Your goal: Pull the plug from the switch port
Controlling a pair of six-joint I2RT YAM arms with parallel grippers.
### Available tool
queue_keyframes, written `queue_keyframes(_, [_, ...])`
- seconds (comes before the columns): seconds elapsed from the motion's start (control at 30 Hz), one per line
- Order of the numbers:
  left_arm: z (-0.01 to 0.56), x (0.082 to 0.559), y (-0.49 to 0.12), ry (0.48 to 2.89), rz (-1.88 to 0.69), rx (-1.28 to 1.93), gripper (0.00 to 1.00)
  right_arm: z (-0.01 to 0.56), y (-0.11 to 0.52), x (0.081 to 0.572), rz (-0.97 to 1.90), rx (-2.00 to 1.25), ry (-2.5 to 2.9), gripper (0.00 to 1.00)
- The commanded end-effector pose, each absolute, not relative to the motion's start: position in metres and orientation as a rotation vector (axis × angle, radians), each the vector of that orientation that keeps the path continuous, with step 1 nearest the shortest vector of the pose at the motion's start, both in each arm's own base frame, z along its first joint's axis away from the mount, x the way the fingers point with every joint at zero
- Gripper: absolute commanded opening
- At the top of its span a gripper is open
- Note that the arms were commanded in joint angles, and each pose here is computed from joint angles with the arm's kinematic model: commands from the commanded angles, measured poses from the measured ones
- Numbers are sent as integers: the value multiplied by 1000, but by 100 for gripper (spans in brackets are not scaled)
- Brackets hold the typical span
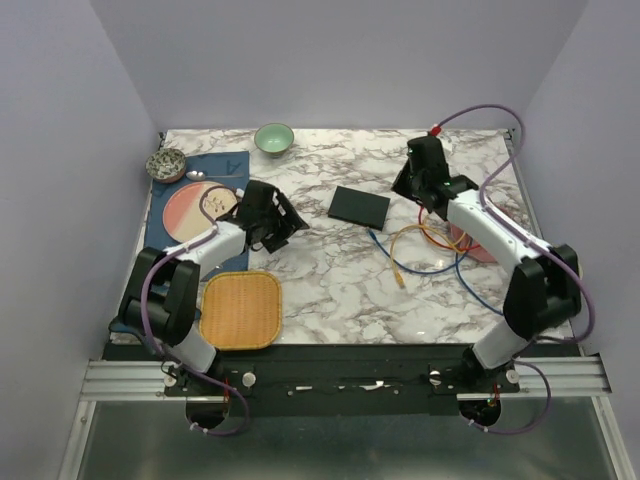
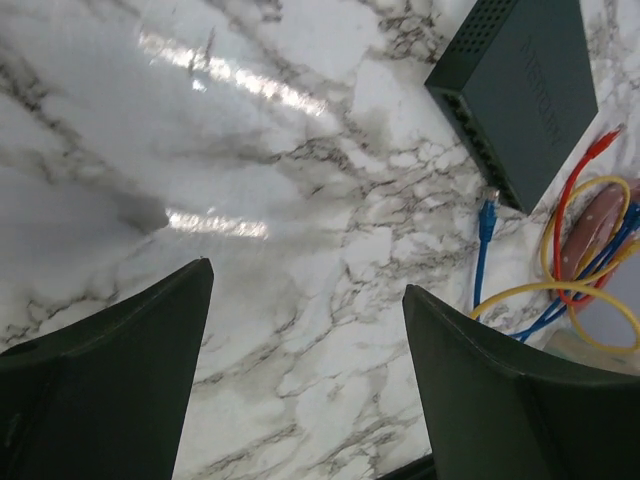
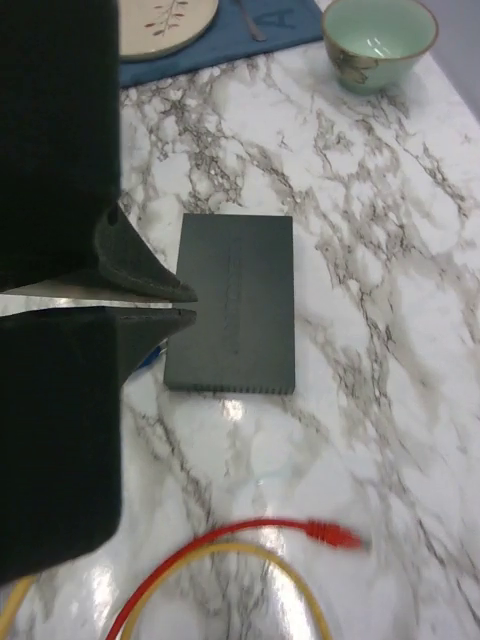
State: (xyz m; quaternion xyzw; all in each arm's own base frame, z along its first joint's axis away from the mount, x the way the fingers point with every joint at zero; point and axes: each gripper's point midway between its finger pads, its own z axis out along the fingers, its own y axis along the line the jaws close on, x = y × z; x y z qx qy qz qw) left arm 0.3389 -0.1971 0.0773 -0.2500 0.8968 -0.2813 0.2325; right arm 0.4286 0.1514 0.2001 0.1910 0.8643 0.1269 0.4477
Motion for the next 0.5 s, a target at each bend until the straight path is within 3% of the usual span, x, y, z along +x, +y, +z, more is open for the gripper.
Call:
queue_keyframes(0.0, [82,382,-204,2441,-706,-634,81,136,180,442,378,427,2295,1])
queue_keyframes(0.07, [86,406,-213,2428,-711,-616,74,127,181,449,349,406,2311,1])
queue_keyframes(0.13, [99,430,-221,2398,-716,-582,61,112,177,454,289,401,2346,1])
queue_keyframes(0.3, [71,465,-229,2462,-657,-585,37,91,155,455,128,450,2374,1])
queue_keyframes(0.47, [55,492,-239,2471,-651,-592,33,70,146,456,55,481,2407,1])
